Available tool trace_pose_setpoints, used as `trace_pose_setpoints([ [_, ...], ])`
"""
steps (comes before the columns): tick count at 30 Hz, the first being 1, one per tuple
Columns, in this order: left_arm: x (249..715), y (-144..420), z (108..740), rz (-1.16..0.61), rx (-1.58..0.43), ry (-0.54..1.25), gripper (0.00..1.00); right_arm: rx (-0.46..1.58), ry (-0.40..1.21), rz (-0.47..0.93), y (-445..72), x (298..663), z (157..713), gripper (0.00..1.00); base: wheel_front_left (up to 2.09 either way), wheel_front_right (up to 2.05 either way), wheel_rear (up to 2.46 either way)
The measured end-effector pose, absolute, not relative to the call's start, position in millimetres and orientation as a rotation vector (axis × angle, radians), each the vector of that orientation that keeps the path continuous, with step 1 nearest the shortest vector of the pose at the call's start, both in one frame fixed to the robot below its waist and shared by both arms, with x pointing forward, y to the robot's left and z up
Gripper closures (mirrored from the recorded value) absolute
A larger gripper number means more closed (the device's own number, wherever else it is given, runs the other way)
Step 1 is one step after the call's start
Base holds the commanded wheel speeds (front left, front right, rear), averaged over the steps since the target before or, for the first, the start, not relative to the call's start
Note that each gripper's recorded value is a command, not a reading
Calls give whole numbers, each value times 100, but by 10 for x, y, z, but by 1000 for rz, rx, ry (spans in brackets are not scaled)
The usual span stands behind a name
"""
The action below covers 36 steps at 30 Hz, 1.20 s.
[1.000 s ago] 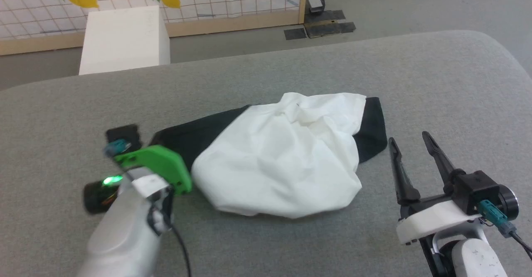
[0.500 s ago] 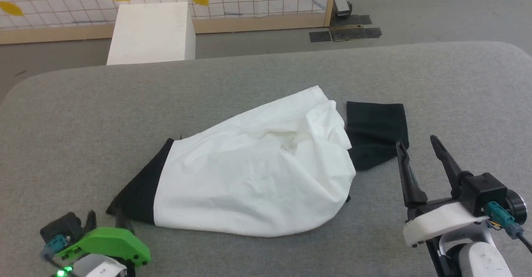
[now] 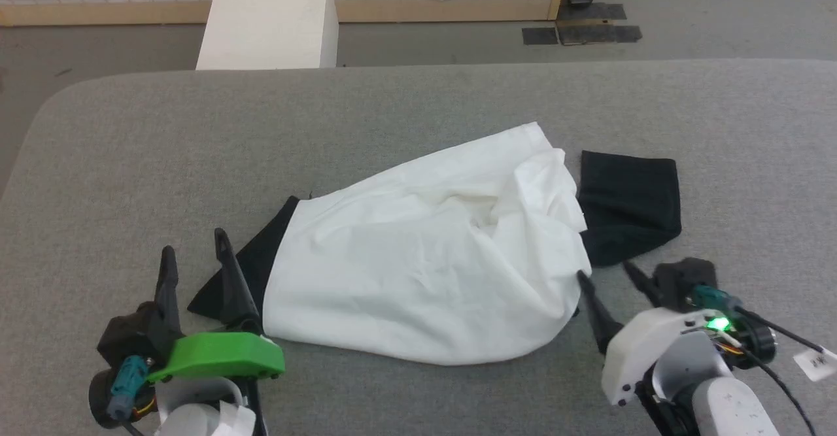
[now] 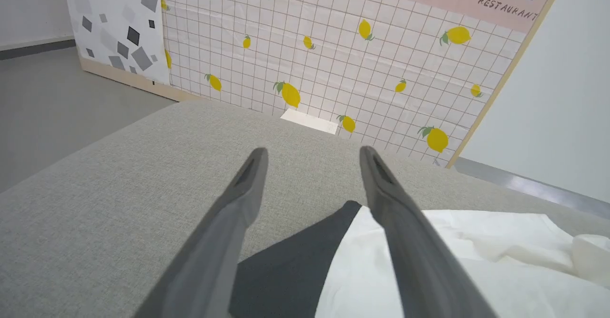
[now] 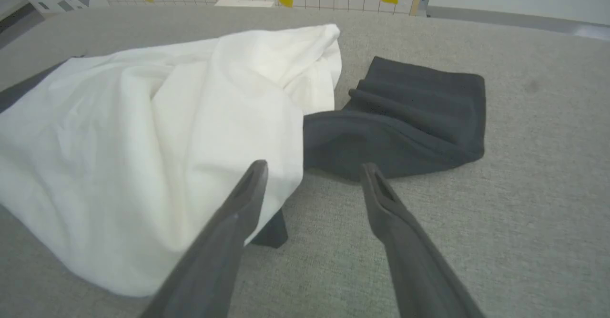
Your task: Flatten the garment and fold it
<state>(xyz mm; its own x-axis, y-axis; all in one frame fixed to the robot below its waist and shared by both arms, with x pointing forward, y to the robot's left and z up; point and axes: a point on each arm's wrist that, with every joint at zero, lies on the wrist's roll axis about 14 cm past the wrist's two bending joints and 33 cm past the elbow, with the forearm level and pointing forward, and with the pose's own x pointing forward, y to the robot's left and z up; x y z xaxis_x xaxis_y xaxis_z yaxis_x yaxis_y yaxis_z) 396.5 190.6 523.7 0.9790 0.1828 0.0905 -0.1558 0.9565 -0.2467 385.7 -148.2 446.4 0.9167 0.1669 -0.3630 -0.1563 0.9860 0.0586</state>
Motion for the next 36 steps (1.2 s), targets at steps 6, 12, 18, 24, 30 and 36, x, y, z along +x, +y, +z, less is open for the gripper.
trace_pose_setpoints([
  [6,3977,1924,5140,175,-234,-95,0,73,552,252,-1200,3885,4233,6,0,0,0],
  [12,3952,2027,5058,198,-228,-75,0,79,544,307,-1046,3954,4301,100,0,0,0],
  [18,3939,2049,5089,197,-223,-85,0,94,369,215,-1365,4121,4732,100,0,0,0],
  [24,3938,1973,5145,173,-230,-98,0,-2,153,-23,-2215,4204,5419,100,0,0,0],
  [30,3930,1912,5185,154,-234,-107,0,-134,28,-171,-2680,4106,5951,100,0,0,0],
  [36,3940,1886,5158,146,-235,-99,0,-268,-18,270,-1245,4239,6099,100,0,0,0],
])
